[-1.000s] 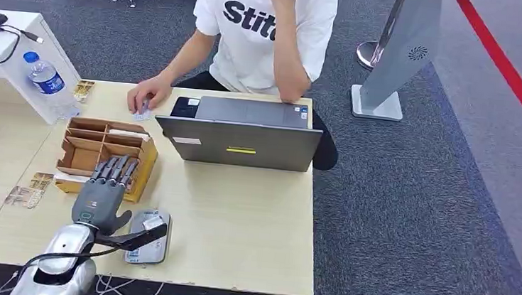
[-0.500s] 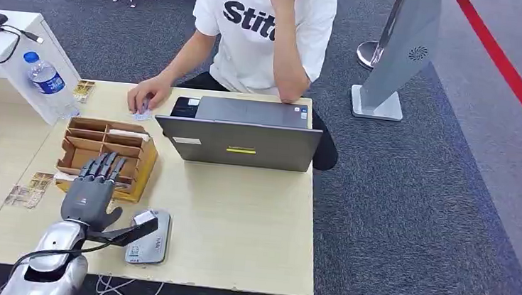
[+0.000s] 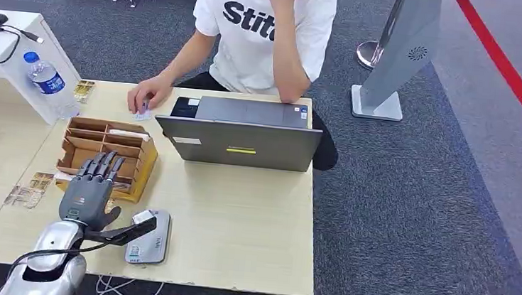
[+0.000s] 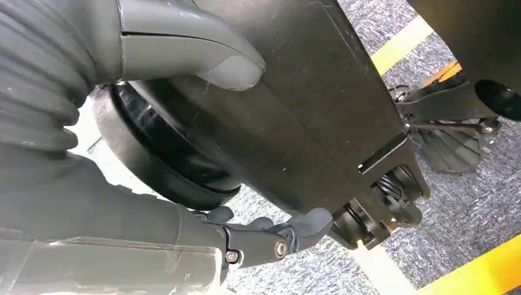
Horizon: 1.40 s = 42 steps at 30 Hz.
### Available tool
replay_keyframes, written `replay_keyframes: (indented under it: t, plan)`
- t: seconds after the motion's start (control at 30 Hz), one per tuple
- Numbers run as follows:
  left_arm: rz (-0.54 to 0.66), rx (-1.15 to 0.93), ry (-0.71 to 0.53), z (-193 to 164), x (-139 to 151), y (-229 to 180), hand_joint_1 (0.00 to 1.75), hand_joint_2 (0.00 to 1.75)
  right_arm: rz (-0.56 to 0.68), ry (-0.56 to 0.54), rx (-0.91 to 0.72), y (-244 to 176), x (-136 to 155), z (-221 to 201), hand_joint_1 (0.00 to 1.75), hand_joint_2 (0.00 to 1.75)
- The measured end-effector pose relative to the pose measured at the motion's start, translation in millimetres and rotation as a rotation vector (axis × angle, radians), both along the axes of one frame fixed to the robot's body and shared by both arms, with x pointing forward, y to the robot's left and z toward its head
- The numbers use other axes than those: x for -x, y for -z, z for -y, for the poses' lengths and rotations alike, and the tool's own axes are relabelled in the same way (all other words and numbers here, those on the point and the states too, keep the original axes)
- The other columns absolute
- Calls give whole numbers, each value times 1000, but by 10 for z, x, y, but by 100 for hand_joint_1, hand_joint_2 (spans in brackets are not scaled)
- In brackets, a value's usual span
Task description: Pass the card to the sensor for recognition and then transmit it.
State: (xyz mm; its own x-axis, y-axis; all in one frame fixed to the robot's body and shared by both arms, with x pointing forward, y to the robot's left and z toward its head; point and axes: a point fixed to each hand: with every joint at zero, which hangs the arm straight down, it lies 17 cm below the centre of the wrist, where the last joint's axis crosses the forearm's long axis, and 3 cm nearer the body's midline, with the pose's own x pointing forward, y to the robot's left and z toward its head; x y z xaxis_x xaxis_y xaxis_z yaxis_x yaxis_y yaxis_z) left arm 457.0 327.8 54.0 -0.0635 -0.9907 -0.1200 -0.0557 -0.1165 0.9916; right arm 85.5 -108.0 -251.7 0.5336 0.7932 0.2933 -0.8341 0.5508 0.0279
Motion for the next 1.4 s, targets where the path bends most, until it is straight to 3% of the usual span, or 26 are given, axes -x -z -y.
replay_keyframes:
  t: [0.47,0.5,0.53,0.57,1.4]
  plan:
    - [5,6,-5,1,-6,-20,5,175,0,0,0,1,-1,3,0,175]
    - [5,6,-6,-2,-6,-21,148,175,0,0,0,1,-1,3,0,175]
    - [5,7,-6,0,-6,-20,168,175,0,0,0,0,0,2,0,175]
    - [6,6,-6,0,-7,-22,175,175,0,0,0,0,0,0,0,175]
    - [13,17,-11,-6,-26,-66,175,175,0,0,0,0,-1,-1,0,175]
